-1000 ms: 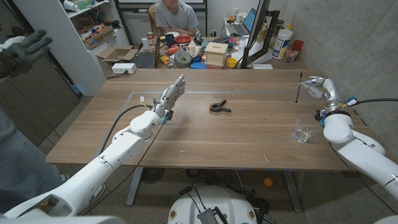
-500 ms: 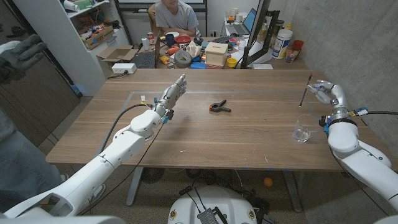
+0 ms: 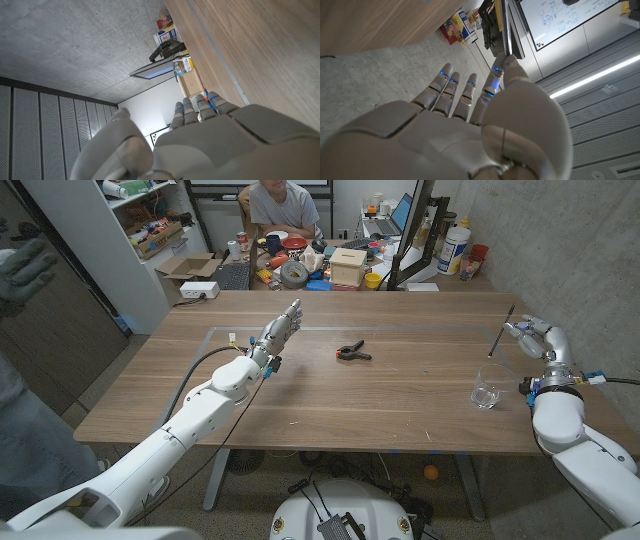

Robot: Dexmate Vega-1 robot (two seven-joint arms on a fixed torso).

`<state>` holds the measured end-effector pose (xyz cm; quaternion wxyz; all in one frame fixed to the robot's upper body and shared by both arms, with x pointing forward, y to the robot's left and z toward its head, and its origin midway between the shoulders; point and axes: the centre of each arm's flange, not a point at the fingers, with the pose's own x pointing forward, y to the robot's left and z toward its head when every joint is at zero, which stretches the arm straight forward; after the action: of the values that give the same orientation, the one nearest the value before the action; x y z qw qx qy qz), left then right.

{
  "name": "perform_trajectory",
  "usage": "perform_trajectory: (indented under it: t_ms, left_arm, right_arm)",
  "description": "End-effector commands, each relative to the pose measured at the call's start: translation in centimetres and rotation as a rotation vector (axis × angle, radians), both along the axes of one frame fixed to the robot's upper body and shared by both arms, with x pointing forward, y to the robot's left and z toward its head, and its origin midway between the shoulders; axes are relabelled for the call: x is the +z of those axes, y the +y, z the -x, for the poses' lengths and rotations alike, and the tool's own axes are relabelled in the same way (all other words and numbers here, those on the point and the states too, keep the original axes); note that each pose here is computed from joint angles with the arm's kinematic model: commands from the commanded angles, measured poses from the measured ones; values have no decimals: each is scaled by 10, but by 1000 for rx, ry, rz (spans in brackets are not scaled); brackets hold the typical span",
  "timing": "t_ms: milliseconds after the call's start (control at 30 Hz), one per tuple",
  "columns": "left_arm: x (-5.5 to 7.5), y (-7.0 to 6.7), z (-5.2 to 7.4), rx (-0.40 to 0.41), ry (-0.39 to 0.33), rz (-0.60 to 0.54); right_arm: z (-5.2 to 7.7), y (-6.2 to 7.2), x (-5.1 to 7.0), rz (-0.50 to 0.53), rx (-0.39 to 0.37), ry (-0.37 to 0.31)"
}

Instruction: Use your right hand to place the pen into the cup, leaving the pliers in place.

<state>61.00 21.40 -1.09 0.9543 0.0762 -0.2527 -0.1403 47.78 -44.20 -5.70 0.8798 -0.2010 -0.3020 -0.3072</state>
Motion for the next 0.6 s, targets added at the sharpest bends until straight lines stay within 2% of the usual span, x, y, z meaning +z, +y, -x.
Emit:
perform_trajectory:
  t_ms: [33, 333, 600]
  left_arm:
    - [2, -3, -2, -6, 4, -12]
    - [2, -4, -2, -5, 5, -12]
    - [3, -4, -2, -3, 9, -18]
  right_arm:
    - [16, -2, -21, -49, -26, -37]
    - [18, 10, -34, -38, -45, -56]
    - [21, 11, -53, -68, -52, -51]
